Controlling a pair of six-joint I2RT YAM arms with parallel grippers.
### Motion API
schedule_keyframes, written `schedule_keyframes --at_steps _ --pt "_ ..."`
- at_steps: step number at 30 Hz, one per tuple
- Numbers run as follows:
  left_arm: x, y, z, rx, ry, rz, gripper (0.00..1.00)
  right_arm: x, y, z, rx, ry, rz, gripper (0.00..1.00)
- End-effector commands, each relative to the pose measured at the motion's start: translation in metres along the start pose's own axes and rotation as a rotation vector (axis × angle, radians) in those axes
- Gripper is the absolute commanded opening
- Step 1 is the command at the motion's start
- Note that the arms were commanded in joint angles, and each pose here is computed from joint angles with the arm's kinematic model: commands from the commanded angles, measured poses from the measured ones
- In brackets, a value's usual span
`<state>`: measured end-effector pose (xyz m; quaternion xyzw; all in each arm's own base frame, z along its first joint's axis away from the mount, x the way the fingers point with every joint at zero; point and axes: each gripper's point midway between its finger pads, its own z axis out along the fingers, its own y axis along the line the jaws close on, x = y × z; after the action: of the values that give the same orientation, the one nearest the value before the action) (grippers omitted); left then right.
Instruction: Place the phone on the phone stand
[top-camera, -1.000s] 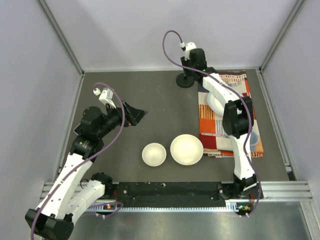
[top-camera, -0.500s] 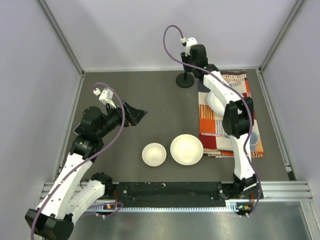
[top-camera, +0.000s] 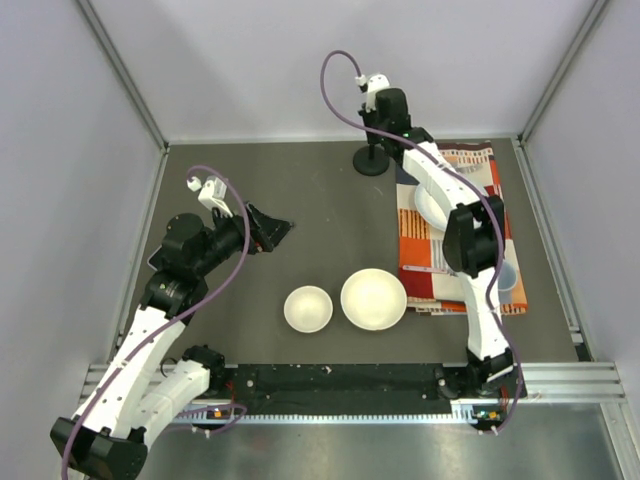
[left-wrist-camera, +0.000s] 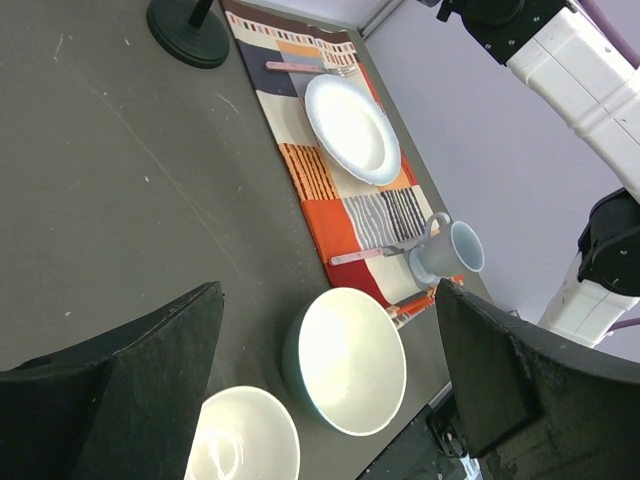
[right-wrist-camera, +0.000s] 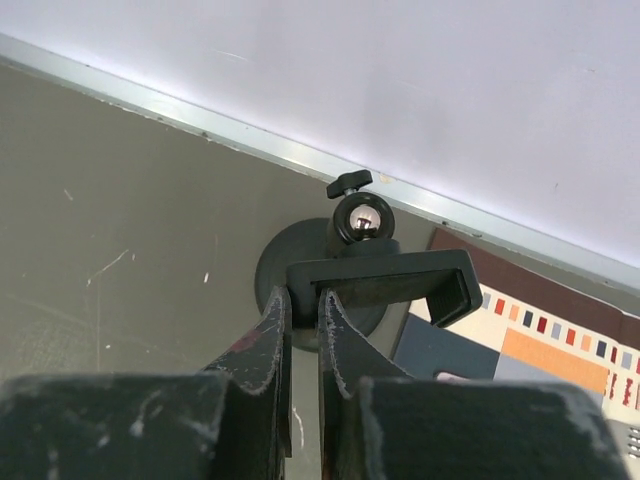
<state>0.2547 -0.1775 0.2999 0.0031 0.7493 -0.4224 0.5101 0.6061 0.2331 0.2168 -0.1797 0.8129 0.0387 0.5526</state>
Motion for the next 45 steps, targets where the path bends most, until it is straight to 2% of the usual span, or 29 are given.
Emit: schedule_keyframes --at_steps 1,5,10,13,20,24,29,30,32,33,35,36,39,43,45 --pt "-0.009 -0.011 -0.003 0.047 -0.046 0.012 0.91 -0.048 0.022 -0.021 0.053 -0.094 -0.017 0.0" --pt "-0.004 -0.007 -0.005 0.036 -0.049 0.003 0.91 -0.068 0.026 -0.052 0.189 -0.113 0.104 0.0" --pt "-0.002 -0.001 -0.01 -0.012 -0.032 0.003 0.87 -0.069 0.059 -0.092 0.229 -0.096 0.302 0.0" --pt "-0.01 -0.007 -0.019 -0.013 -0.058 0.013 0.87 -0.056 0.078 -0.113 0.273 -0.084 0.344 0.0" --pt "-0.01 -0.014 -0.038 -0.007 -0.093 0.003 0.86 -0.061 0.111 -0.161 0.387 -0.153 0.363 0.0" --pt "-0.008 -0.019 -0.045 0.015 -0.102 -0.017 0.86 -0.049 0.129 -0.162 0.313 -0.131 0.438 0.0" --pt "-0.008 -0.021 -0.048 0.001 -0.08 -0.015 0.86 -0.039 0.146 -0.15 0.267 -0.098 0.413 0.01" --pt "-0.009 -0.02 -0.048 -0.006 -0.081 -0.01 0.87 -0.04 0.15 -0.15 0.245 -0.091 0.395 0.15" --pt "-0.008 -0.016 -0.047 -0.019 -0.082 -0.008 0.89 -0.047 0.162 -0.152 0.158 -0.084 0.379 0.28" --pt "-0.007 -0.013 -0.046 -0.028 -0.08 -0.012 0.9 -0.051 0.166 -0.154 0.125 -0.083 0.351 0.39" --pt "-0.005 -0.009 -0.044 -0.04 -0.075 -0.015 0.91 -0.062 0.182 -0.161 0.008 -0.085 0.33 0.5" --pt "-0.004 -0.007 -0.041 -0.046 -0.07 -0.011 0.91 -0.065 0.186 -0.164 -0.03 -0.085 0.301 0.64" --pt "-0.002 -0.002 -0.034 -0.06 -0.049 -0.006 0.92 -0.079 0.199 -0.18 -0.153 -0.098 0.274 0.76" --pt "0.0 0.004 -0.022 -0.07 -0.026 0.002 0.91 -0.098 0.197 -0.211 -0.267 -0.147 0.179 0.82" --pt "0.008 0.006 -0.009 -0.053 0.04 0.01 0.86 -0.102 0.189 -0.226 -0.314 -0.176 0.097 0.85"
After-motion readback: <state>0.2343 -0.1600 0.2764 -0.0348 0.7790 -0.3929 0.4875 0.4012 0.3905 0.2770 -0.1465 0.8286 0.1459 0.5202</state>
